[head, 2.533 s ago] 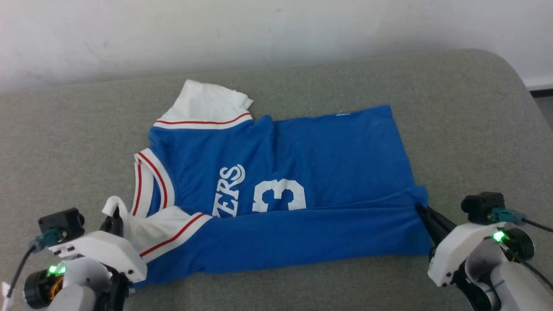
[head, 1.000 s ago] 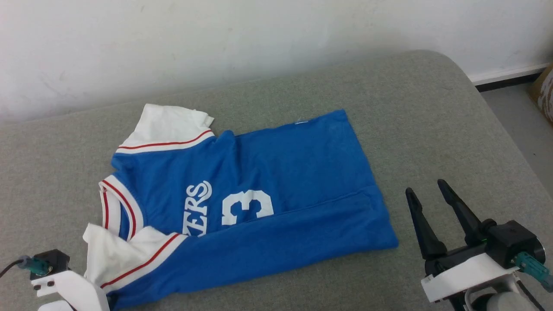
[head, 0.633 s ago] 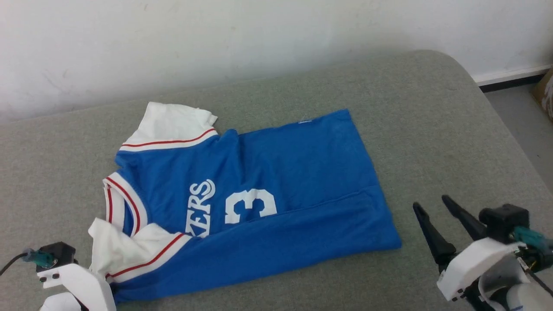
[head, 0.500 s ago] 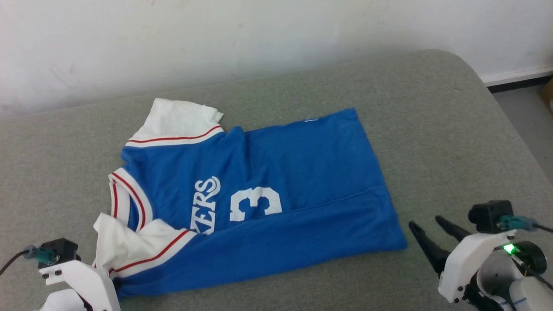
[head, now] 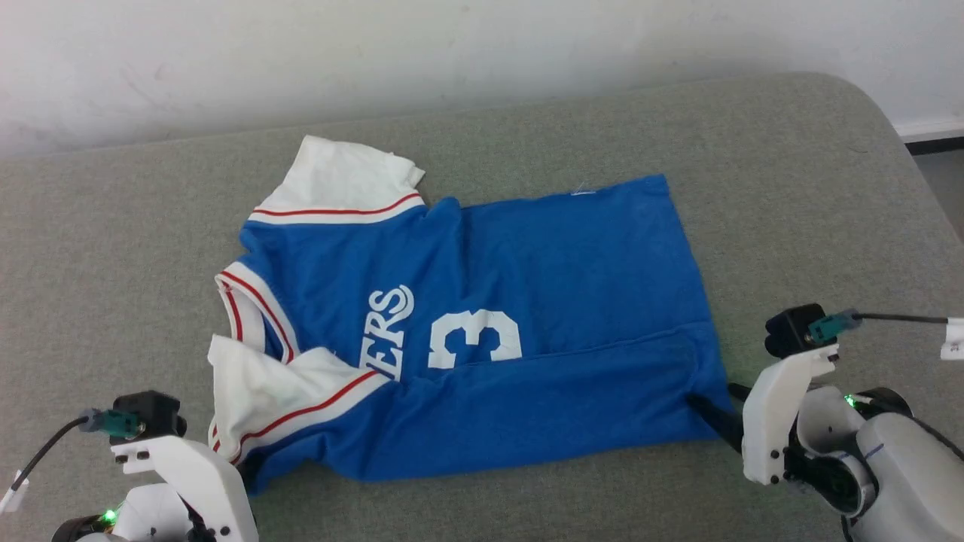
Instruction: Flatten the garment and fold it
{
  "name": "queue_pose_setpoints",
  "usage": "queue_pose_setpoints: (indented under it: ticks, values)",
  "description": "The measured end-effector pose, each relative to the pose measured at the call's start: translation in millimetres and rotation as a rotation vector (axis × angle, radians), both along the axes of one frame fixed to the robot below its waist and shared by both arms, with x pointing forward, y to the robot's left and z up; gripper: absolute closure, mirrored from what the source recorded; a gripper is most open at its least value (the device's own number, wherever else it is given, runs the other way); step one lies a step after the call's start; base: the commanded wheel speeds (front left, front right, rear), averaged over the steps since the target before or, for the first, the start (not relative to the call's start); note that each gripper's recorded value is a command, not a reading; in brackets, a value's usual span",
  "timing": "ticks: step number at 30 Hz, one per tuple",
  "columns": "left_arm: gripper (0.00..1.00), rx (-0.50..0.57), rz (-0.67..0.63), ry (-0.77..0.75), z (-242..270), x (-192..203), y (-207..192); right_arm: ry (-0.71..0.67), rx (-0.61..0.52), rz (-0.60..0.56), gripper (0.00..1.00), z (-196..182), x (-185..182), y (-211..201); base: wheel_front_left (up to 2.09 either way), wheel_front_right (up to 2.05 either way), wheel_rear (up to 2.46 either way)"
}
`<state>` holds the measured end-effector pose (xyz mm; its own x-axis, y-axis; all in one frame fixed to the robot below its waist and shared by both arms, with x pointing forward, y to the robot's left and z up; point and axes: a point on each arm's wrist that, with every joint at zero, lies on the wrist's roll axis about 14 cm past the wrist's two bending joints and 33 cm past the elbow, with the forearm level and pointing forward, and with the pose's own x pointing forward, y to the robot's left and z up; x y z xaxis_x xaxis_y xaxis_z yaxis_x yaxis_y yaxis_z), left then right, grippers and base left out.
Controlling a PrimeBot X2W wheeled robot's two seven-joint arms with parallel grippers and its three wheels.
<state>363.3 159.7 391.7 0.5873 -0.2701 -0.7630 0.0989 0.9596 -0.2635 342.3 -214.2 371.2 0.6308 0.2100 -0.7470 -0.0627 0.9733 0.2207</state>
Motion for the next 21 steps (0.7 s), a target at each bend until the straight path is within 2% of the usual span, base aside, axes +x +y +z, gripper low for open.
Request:
queue_pose_setpoints:
  ticks: [1,2,3,4,5,11,21]
  values:
    - [1.0,-0.001,0.002,-0.001,0.0,-0.1,0.2,0.022,0.006,0.008,0.0,-2.0,0.6,1.7,0.0,0.0,0.0]
    - [1.0,0.0,0.003,-0.001,-0.3,-0.3,0.7,0.044,0.012,0.013,0.18,-3.8,0.7,2.4,0.0,0.0,0.0]
    - [1.0,0.001,0.005,0.0,-0.5,-0.5,1.4,0.062,0.014,0.019,0.58,-5.1,0.9,2.5,0.0,0.0,0.0]
    - [1.0,0.001,0.007,-0.002,-0.3,-0.6,1.8,0.076,0.017,0.024,0.82,-5.7,1.3,2.9,0.0,0.0,0.0]
    - [1.0,0.001,0.007,-0.003,0.1,-0.7,1.9,0.089,0.024,0.025,1.0,-5.8,1.3,3.0,0.0,0.0,0.0]
    - [1.0,-0.024,0.027,-0.029,5.7,-0.2,-0.9,0.078,0.021,0.054,1.0,-2.7,2.6,6.6,0.0,0.0,0.0]
    - [1.0,-0.009,0.067,-0.159,40.0,-7.5,16.9,-0.204,-0.006,0.069,1.0,43.2,15.5,7.8,0.0,0.0,0.0]
